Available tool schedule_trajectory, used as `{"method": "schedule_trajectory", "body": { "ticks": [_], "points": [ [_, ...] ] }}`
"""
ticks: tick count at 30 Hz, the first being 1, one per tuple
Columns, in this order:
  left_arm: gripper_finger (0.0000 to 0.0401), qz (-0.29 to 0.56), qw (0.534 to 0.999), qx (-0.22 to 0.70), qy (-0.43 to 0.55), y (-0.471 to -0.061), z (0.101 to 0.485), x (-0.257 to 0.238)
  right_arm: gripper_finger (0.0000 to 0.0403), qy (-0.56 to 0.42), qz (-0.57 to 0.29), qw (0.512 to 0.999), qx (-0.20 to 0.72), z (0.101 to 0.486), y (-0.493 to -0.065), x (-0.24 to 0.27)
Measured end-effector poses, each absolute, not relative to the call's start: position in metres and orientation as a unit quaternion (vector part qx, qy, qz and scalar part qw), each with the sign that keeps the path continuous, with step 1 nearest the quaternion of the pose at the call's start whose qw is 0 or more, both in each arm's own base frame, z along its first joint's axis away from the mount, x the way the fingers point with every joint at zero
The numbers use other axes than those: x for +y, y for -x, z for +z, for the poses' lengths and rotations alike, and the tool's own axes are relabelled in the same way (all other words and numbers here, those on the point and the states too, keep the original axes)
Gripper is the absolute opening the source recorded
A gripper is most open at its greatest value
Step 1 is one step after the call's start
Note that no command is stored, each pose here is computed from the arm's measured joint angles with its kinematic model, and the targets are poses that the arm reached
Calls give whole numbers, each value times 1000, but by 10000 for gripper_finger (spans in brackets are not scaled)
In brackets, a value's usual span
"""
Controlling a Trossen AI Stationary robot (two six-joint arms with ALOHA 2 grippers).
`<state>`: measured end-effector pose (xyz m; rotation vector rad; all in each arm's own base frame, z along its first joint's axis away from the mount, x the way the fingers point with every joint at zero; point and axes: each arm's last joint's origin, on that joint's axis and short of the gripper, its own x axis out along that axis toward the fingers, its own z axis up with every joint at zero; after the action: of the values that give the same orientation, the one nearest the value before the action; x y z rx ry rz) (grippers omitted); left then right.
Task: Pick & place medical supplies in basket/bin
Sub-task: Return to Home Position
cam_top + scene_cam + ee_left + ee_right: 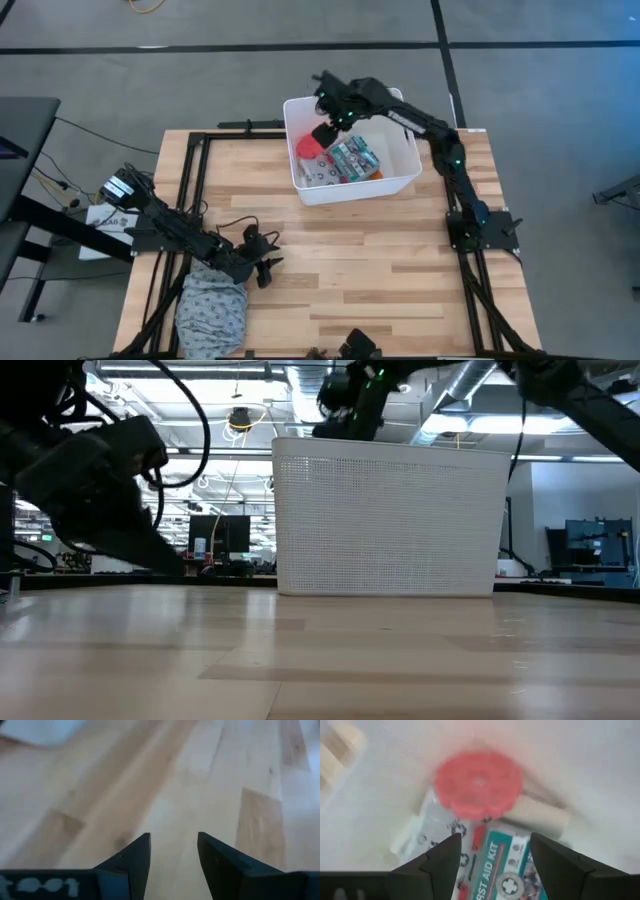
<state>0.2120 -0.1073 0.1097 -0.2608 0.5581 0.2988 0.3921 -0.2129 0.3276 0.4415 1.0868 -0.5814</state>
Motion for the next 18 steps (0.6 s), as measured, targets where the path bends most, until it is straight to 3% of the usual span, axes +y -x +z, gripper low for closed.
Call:
{"method": "schedule_trajectory", "body": {
  "ticks": [9,13,18],
  "points": [
    [151,128,977,162,55,-218,161,-102,209,-127,-287,862,399,436,-335,-151],
    [151,124,988,90,4,-210,220,-95,202,-66,-258,874,407,463,-309,-106],
    [151,173,972,29,-153,-182,304,-79,187,-8,-281,852,442,477,-276,-59]
  ]
}}
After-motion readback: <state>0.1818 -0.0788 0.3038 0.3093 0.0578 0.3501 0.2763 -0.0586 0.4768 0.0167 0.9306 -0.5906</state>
